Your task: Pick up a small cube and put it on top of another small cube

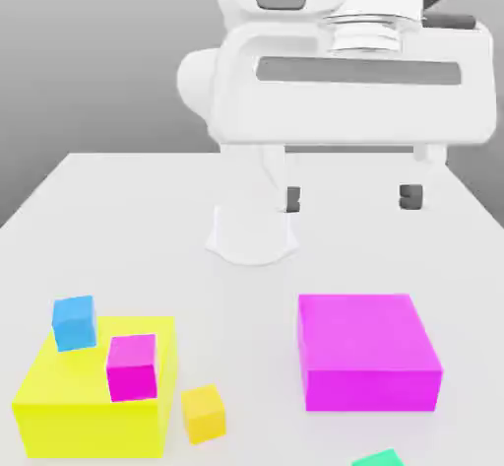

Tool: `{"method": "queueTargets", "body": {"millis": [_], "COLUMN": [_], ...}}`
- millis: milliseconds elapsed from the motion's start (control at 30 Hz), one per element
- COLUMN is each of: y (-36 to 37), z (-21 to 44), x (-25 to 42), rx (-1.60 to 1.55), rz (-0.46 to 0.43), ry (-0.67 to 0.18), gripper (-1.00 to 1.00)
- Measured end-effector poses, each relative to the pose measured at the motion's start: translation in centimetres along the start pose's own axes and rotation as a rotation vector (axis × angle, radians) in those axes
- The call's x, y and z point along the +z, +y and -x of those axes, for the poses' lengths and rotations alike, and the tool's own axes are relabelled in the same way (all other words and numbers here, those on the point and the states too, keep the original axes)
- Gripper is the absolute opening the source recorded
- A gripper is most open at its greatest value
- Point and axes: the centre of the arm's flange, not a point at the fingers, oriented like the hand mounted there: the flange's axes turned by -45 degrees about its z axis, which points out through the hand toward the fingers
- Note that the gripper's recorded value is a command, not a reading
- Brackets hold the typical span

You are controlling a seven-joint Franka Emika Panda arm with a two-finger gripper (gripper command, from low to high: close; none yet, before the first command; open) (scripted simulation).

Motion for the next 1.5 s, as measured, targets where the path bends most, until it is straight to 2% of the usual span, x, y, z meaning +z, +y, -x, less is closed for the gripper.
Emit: {"method": "queueTargets", "body": {"millis": [400,533,567,767,933,1167,1367,1500], "y": [-6.1,-6.9,-7.0,-7.0,-6.5,6.8,18.4,19.1], "z": [4.7,6.7,7.0,7.2,5.6,7.2,13.2,15.5], "x": [20.5,26.4,27.4,27.9,22.6,14.3,7.0,8.9], "rx": [-0.129,-0.137,-0.138,-0.138,-0.136,0.075,0.33,0.362], "rz": [-0.074,-0.08,-0.08,-0.081,-0.08,0.005,0.01,-0.008], "ry": [-0.275,-0.294,-0.294,-0.294,-0.295,-0.31,-0.311,-0.306], "gripper": [0.0,0.0,-1.0,-1.0,-1.0,-1.0,-1.0,-1.0]}}
